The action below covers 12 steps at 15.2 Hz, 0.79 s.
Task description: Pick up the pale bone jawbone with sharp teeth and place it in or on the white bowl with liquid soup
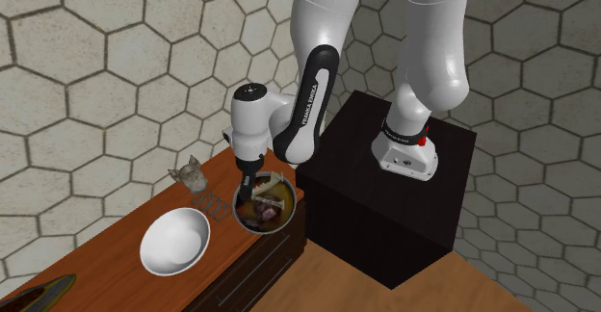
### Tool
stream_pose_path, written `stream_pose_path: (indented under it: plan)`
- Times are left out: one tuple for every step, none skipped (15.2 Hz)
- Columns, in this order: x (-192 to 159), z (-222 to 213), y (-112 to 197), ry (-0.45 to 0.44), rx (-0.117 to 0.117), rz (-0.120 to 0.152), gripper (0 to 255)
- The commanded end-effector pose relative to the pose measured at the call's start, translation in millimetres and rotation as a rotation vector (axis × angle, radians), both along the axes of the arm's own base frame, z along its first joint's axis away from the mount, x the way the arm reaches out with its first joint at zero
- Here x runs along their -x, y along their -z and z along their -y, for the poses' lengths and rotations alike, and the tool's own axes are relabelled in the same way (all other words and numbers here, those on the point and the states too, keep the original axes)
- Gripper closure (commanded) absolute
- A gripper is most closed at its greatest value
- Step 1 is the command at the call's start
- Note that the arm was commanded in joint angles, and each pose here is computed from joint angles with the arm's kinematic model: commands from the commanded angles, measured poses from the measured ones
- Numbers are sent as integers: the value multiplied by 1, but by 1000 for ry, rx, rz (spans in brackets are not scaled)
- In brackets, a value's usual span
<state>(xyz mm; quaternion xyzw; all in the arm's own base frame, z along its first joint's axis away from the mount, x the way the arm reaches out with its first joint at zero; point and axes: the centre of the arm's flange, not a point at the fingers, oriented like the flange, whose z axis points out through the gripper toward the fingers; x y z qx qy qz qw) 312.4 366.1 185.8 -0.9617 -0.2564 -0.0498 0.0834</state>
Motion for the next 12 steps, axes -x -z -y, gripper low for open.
stream_pose_path:
  plan:
    - [1,2,-13,0,0,0,0]
    - [1,5,-26,0,0,0,0]
    - [2,7,-39,0,0,0,0]
    - [3,9,-49,0,0,0,0]
    - [3,9,-49,0,0,0,0]
    - [3,9,-49,0,0,0,0]
    - [3,9,-49,0,0,0,0]
    - [3,9,-49,0,0,0,0]
    - [3,9,-49,0,0,0,0]
    - [3,9,-49,0,0,0,0]
    - [3,9,-49,0,0,0,0]
    - [3,9,-49,0,0,0,0]
